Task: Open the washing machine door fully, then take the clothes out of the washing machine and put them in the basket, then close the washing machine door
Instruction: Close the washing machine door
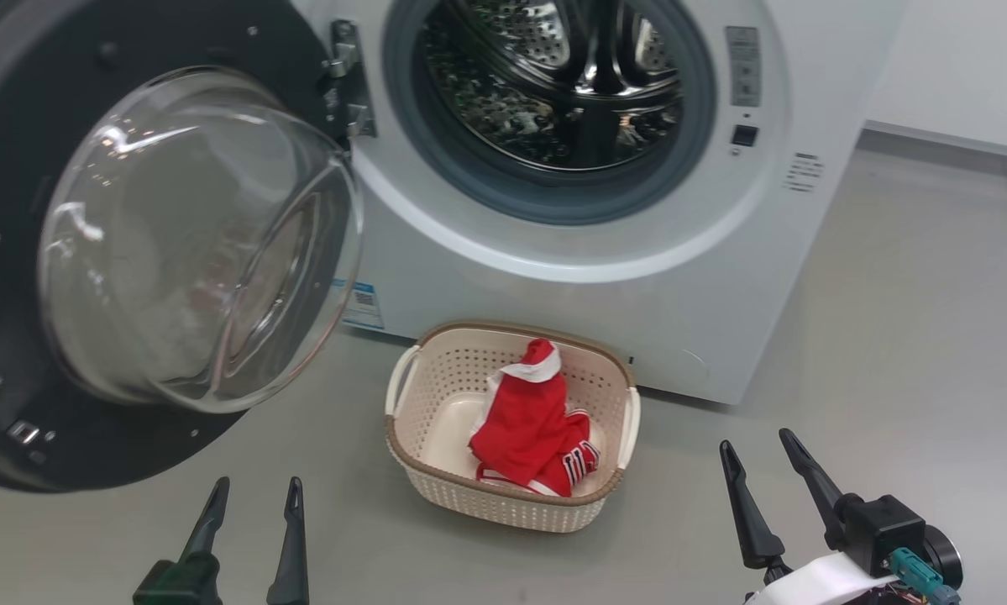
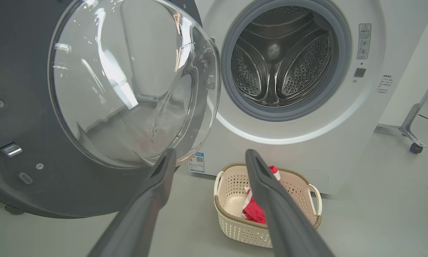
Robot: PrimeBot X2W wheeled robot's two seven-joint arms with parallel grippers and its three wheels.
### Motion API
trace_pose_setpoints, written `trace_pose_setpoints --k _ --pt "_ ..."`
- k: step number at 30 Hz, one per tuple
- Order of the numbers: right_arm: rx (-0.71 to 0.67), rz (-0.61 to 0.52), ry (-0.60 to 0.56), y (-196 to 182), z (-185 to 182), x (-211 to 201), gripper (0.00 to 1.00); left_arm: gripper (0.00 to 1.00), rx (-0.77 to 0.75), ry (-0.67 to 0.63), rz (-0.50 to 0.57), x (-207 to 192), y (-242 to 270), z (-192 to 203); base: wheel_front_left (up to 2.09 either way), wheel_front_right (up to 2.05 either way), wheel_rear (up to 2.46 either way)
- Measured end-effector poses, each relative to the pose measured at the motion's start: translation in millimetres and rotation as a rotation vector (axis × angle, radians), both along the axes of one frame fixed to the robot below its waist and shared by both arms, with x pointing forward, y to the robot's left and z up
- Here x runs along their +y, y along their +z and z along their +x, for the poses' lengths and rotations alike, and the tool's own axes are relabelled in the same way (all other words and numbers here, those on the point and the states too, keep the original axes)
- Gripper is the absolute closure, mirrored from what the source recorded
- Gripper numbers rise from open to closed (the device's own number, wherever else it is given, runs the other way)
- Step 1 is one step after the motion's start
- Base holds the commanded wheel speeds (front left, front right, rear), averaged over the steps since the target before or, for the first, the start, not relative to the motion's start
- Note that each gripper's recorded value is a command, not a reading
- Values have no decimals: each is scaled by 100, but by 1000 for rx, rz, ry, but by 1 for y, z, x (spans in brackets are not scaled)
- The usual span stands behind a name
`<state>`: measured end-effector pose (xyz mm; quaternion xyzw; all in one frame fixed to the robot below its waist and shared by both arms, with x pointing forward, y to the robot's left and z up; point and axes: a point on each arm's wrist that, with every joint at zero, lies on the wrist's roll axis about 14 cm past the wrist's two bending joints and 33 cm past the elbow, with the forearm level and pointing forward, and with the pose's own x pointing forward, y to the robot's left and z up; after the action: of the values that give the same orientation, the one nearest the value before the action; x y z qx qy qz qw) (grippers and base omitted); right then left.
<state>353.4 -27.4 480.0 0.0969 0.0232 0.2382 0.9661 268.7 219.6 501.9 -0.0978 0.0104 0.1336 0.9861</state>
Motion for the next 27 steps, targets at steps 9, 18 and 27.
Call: trace_pose_setpoints --k 9,18,27 --pt "4 -2 129 -1 -2 40 0 0 1 130 0 29 -1 -29 0 0 0" --pt "7 -3 240 -1 -11 74 0 0 -1 232 0 51 -1 -54 0 0 0" --pt "16 -6 281 -3 -17 85 0 0 -5 279 4 62 0 -63 0 0 0"
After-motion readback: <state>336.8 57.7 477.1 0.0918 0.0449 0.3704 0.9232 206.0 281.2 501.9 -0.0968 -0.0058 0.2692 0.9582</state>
